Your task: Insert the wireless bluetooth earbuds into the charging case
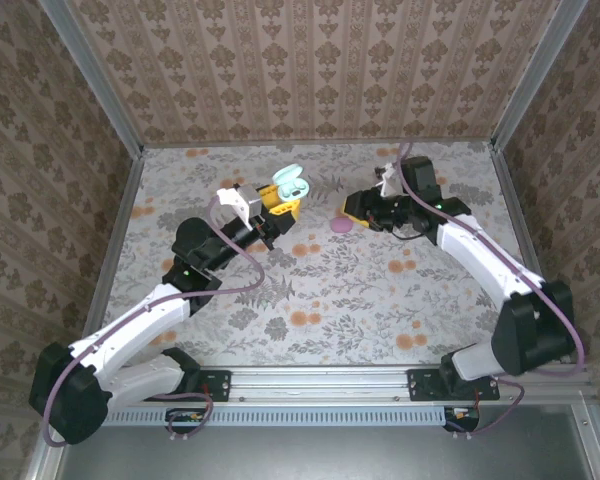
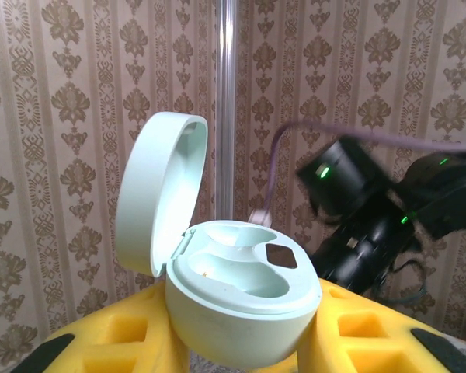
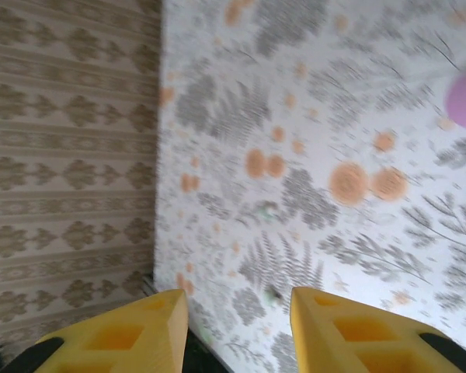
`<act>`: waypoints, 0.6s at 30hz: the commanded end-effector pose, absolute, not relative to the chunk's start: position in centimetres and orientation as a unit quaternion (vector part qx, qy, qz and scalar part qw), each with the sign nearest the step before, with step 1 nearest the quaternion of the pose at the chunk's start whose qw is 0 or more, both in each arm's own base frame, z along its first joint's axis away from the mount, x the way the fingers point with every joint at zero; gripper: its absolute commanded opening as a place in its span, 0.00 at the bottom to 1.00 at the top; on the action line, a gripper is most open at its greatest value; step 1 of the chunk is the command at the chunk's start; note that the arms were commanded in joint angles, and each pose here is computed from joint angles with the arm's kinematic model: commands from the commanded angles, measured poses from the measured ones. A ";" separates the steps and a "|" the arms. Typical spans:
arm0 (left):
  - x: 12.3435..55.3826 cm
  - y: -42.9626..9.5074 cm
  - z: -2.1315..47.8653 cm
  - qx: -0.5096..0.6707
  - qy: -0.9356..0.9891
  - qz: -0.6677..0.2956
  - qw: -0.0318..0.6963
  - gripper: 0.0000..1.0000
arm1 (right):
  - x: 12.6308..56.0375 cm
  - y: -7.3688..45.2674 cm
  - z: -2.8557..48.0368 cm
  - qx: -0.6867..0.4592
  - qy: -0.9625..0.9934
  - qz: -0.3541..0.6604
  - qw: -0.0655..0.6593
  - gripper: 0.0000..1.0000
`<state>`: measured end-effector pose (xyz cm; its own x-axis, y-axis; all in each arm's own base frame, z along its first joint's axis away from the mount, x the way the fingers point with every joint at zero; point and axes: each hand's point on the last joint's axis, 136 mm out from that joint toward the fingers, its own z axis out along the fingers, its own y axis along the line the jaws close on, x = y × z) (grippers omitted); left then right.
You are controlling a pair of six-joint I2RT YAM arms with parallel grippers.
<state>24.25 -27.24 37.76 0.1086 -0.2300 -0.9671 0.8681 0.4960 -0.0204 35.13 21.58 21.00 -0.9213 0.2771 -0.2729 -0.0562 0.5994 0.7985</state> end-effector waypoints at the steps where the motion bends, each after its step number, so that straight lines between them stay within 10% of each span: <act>1: 23.7 -26.1 38.4 0.293 0.531 -0.390 0.693 0.34 | 33.9 23.2 16.5 0.050 0.900 0.413 0.130 0.39; 18: 21.7 -24.0 40.0 0.292 0.531 -0.371 0.703 0.34 | 33.8 38.7 6.8 -0.167 0.918 0.357 0.048 0.35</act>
<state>22.14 -24.65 38.89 0.1234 -0.2027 -0.9714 0.8427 0.5384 -0.0053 33.65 37.69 7.62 -0.9666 -0.1904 -0.1717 -0.2561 0.6845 0.6826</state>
